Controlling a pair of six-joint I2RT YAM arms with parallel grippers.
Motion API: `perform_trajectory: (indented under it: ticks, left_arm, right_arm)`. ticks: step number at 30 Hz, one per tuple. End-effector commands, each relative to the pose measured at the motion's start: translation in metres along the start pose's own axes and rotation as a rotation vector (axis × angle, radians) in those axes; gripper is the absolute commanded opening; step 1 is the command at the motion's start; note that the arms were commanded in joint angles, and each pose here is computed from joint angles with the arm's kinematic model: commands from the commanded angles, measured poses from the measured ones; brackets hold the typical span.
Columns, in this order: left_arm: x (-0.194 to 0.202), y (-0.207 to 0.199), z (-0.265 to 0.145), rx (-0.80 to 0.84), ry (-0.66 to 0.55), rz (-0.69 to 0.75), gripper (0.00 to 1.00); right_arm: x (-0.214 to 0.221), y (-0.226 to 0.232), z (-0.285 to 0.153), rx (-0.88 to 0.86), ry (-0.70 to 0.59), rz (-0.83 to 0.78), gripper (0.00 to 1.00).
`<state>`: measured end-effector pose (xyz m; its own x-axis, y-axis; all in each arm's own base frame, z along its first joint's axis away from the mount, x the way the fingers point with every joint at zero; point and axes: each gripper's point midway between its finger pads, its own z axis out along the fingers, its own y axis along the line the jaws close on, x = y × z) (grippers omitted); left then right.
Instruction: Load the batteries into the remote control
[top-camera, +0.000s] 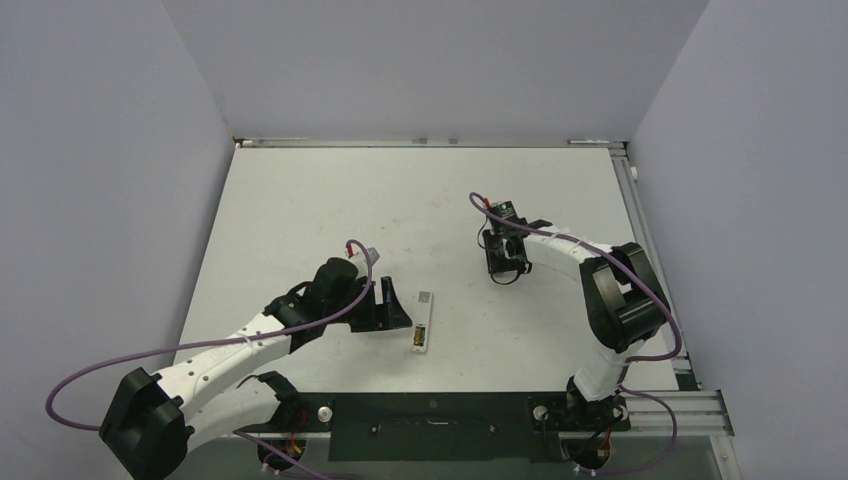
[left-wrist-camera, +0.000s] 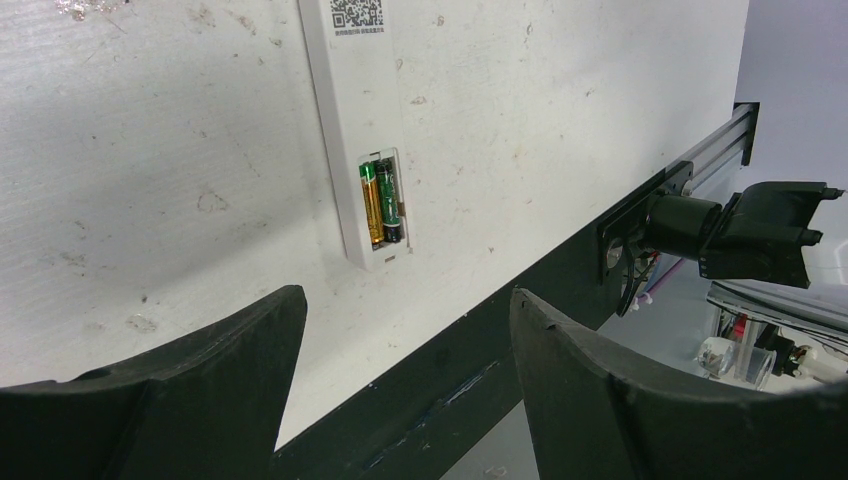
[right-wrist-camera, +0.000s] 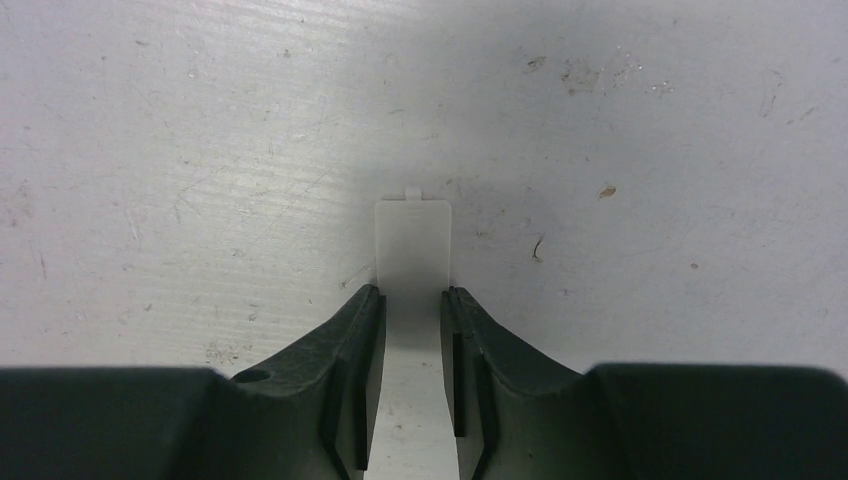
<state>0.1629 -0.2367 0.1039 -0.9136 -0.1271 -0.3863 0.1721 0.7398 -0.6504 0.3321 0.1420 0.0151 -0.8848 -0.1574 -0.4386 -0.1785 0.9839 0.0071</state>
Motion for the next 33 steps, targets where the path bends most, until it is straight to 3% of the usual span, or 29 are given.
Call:
perform_trajectory:
  ticks: [1, 12, 33]
  left_arm:
    - [-0.01, -0.009, -0.002, 0.03, -0.024, 0.026, 0.72]
    - [-0.01, -0.009, 0.0, 0.026, -0.02, 0.028, 0.72]
    - [0.001, 0.006, 0.012, 0.01, -0.005, -0.014, 0.71]
  right_arm:
    - [0.003, 0.0, 0.003, 0.021, 0.019, 0.0, 0.24]
    - [-0.001, 0.003, -0.002, 0.009, 0.005, 0.012, 0.09]
    - [0.012, 0.03, -0.028, 0.003, -0.039, -0.013, 0.09]
